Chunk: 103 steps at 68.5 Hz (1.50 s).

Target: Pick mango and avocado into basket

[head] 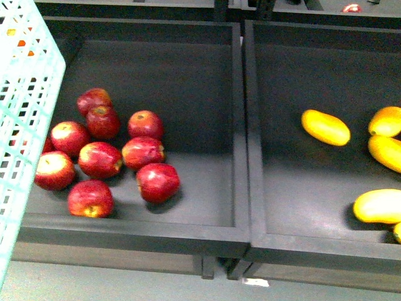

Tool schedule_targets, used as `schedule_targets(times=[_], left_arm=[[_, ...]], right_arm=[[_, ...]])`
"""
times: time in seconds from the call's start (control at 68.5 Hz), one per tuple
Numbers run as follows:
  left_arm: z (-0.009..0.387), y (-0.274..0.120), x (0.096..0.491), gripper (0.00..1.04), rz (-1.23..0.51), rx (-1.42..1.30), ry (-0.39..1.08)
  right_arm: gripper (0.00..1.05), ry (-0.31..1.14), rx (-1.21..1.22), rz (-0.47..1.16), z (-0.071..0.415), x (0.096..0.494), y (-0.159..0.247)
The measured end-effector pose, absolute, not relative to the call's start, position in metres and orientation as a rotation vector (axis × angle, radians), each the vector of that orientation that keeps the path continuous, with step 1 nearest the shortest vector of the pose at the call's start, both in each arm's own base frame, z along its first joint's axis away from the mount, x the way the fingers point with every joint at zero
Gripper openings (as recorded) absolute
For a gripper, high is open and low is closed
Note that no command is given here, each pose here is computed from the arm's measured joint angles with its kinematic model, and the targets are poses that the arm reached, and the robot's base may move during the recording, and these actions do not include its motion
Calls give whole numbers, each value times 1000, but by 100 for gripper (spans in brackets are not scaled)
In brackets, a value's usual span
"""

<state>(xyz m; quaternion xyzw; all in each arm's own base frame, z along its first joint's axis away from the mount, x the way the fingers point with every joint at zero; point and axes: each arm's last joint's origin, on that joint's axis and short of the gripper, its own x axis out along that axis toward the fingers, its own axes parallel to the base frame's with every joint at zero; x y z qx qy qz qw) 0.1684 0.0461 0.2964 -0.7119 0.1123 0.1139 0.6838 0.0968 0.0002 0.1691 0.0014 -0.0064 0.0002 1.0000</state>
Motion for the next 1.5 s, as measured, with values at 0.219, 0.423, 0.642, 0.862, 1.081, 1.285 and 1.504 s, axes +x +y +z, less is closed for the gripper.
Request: schedule_targets(times=[0.219,0.423,0.642,0.862,1.081,1.285,1.504], left_arm=[[296,46,168,13,253,-1596,252],[296,49,169,13,283,-1579,230],[287,34,198,13,20,-1205,626],[290,-22,261,13,-96,-1002,664],[278,-99,300,13,-190,-900,828],[266,-156,310,13,-289,-855,941],[273,-193,299,13,-435,-820,982]], right_arm=[[96,-12,3,1,169,97,0],[96,-12,2,5,169,97,0],[96,-12,2,2,169,97,0],[96,-12,2,1,169,97,0],[96,-12,3,1,169,97,0],[96,-12,2,1,169,97,0],[96,-12,2,1,169,97,0]])
